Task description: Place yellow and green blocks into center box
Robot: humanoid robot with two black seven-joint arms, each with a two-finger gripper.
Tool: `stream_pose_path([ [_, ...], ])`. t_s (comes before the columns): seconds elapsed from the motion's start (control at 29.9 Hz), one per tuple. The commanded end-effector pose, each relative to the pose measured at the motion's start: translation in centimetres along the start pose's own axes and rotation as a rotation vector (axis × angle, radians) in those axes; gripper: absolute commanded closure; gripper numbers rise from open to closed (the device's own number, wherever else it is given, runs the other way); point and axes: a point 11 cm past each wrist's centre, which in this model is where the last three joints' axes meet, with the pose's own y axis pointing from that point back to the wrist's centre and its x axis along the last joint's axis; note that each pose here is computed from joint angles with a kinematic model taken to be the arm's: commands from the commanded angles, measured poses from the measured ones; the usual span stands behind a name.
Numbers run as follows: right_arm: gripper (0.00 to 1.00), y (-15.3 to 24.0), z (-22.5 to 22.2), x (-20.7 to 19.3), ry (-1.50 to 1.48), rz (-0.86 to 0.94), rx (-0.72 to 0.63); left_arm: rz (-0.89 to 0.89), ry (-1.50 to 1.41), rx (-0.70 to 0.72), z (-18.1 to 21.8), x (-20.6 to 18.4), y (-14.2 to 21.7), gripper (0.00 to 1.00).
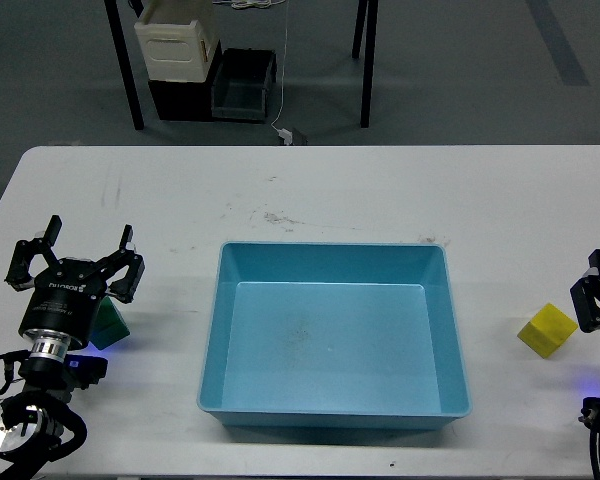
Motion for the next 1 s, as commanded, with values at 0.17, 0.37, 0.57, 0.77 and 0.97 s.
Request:
stream_pose_path([
  [0.17, 0.00, 0.0, -0.2, 0.0, 0.000, 0.000, 0.013, -0.001, 0.000, -0.031, 0.3, 0.0, 0.0, 0.00],
  [0.37, 0.00, -0.6, -1.2, 0.0, 0.103, -0.031, -0.002, 0.000, 0.000, -0.042, 0.5, 0.0, 0.0, 0.00],
  [0.57, 0.00, -3.5, -2.9, -3.0, 0.485, -0.114, -0.090, 0.002, 0.000, -0.041, 0.5, 0.1, 0.1, 0.00],
  [0.77, 0.00, -7.2, -4.4, -7.6, 0.970, -0.201, -0.172, 0.006, 0.000, -0.042, 0.4, 0.2, 0.2, 0.00],
  [0.97, 0.01, -11.2, -4.0, -13.2, 1.524, -0.334, -0.199, 0.010, 0.013, -0.045, 0.0, 0.4, 0.2, 0.00],
])
